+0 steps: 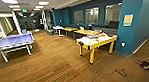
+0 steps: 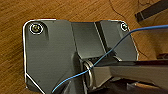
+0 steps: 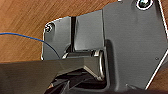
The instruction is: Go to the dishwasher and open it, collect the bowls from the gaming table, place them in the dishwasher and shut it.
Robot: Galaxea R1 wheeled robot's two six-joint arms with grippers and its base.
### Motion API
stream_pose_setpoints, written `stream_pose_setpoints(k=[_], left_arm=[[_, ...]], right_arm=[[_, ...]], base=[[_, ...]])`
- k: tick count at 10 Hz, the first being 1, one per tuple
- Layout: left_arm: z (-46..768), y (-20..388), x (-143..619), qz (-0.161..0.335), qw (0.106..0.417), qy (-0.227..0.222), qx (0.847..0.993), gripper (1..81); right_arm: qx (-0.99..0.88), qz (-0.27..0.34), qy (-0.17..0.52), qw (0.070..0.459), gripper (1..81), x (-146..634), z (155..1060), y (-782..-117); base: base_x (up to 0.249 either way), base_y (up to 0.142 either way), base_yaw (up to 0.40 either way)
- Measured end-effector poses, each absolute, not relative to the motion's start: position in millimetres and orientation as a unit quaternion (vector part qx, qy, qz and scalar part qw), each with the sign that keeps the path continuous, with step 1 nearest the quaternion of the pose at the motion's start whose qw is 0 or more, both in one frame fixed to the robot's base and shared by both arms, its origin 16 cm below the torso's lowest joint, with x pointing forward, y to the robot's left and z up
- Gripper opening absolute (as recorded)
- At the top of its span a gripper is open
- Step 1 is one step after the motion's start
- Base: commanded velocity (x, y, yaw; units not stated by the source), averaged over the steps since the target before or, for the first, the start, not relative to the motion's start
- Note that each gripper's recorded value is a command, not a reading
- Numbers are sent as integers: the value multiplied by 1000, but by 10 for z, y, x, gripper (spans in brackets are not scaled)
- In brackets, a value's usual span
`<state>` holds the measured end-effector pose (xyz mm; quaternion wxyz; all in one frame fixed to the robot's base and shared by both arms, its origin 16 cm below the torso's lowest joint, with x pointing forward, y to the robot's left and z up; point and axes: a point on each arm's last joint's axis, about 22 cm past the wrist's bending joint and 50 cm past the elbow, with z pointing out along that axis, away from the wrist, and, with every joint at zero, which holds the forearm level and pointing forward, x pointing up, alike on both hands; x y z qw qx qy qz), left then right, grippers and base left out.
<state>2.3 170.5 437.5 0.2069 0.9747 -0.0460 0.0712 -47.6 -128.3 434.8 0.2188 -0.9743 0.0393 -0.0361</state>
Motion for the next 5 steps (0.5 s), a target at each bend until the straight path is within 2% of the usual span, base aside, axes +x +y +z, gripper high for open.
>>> stream_pose_setpoints(k=[2, 5], left_arm=[[4375, 1706, 25, 71, 207, -45, 975, 811], [4373, 1711, -114, 64, 207, -44, 975, 811]], right_arm=[[-974, -36, 39, 219, 811, -476, 4348, -1285], [-975, -30, 40, 219, 811, -605, 4350, -1281]], base=[[0, 0, 0], [101, 0, 0]])
